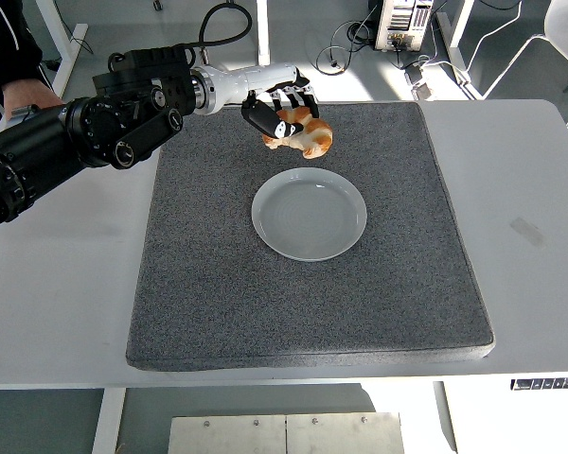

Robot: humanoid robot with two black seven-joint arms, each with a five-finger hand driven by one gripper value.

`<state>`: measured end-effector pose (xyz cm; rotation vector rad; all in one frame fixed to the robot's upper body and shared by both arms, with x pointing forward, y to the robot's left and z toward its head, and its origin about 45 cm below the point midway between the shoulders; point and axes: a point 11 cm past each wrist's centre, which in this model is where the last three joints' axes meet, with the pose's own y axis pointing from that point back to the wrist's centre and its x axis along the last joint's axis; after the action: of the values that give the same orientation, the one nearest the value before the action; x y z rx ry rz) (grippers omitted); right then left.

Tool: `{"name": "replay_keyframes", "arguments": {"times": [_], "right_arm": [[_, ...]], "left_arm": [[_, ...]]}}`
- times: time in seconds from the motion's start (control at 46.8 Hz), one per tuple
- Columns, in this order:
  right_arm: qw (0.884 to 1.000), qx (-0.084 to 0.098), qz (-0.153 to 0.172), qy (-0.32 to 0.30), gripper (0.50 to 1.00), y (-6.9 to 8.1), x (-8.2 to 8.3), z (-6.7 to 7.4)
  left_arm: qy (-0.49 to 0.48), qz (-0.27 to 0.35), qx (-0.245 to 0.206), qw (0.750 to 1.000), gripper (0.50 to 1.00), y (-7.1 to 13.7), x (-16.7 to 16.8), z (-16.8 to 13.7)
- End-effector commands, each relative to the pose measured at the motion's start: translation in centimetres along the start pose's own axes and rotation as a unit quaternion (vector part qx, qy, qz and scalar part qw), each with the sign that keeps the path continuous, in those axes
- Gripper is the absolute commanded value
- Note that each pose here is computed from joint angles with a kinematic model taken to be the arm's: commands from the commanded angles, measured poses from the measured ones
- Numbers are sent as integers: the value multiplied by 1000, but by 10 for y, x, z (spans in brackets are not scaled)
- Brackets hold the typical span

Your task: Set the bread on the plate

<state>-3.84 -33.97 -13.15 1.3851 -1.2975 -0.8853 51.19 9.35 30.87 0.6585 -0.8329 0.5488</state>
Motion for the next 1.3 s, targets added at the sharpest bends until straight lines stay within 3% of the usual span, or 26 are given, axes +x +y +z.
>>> {"name": "replay_keyframes", "arguments": {"times": [0.0, 0.192, 0.791, 1.282], "right_arm": [[1000, 0, 0, 0, 1000, 0, 0, 0], [1000, 0, 0, 0, 1000, 0, 0, 0], [1000, 0, 0, 0, 1000, 0, 0, 0], [1000, 0, 0, 0, 1000, 0, 0, 0]], "left_arm": [[-5, -7, 10, 1000, 500, 1, -9, -8], [-18, -22, 23, 999, 500, 2, -28, -22], [-35, -65, -15, 997, 500, 2, -65, -23], [-33, -70, -16, 997, 500, 3, -72, -26]]}}
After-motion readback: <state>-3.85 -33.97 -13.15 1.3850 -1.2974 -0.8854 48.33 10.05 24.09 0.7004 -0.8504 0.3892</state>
